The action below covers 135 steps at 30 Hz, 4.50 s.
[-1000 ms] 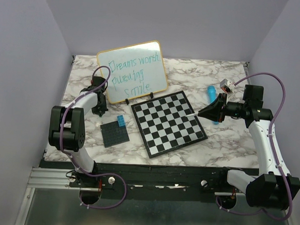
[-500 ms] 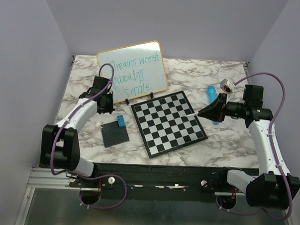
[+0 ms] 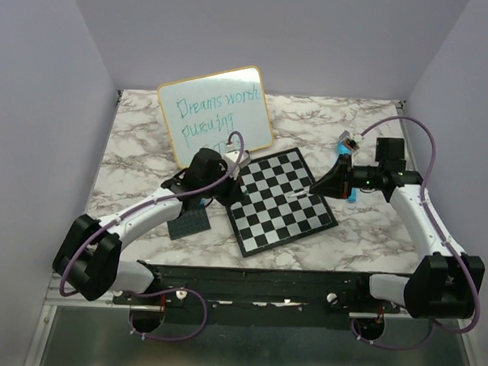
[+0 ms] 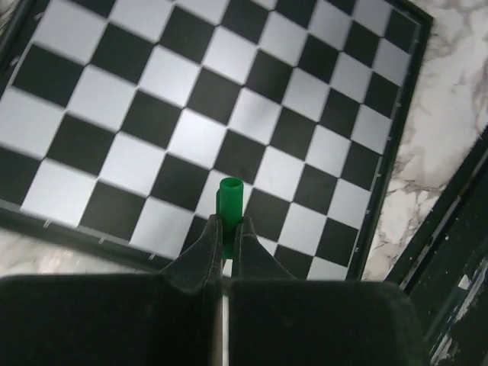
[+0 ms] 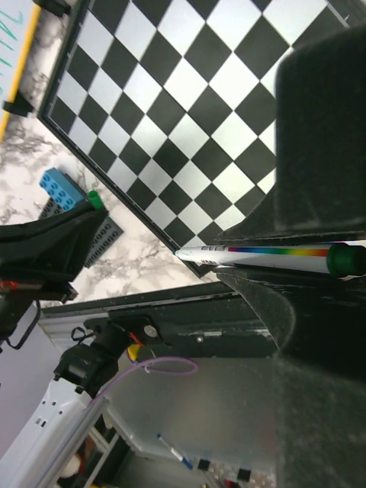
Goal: Write a sentence on the whiteboard
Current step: Insert the pen cap into the whiteboard marker.
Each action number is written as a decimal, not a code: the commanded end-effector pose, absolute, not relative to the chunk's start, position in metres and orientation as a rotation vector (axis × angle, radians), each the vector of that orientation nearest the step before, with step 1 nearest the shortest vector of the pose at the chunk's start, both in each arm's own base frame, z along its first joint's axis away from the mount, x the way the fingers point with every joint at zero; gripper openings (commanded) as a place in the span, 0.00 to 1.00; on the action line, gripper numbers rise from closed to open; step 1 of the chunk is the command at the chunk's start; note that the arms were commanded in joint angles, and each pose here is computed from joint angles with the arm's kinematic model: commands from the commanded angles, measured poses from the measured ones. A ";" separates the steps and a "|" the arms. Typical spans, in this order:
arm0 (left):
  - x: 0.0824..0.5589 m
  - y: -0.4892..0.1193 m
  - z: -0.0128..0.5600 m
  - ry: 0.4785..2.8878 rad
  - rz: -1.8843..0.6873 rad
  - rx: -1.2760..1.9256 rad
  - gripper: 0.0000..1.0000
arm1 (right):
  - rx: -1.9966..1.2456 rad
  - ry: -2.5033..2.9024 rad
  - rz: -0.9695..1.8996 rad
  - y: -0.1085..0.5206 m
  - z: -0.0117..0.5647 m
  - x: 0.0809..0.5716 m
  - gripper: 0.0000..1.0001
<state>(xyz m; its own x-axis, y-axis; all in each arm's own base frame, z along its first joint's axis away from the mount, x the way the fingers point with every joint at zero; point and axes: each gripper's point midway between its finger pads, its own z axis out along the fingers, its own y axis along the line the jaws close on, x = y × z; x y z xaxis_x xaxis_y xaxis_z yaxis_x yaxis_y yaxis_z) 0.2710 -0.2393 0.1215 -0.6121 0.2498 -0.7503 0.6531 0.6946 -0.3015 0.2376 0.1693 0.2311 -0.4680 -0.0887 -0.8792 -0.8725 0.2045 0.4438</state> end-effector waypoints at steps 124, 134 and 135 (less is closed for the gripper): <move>0.247 -0.336 0.061 1.807 -0.814 0.975 0.25 | -0.650 2.353 1.675 0.254 0.063 0.269 0.01; 0.251 -0.314 0.065 1.861 -0.712 0.913 0.77 | -0.637 2.367 1.642 0.250 0.061 0.273 0.01; 0.250 -0.311 0.065 1.869 -0.703 0.908 0.98 | -0.634 2.369 1.643 0.249 0.061 0.272 0.01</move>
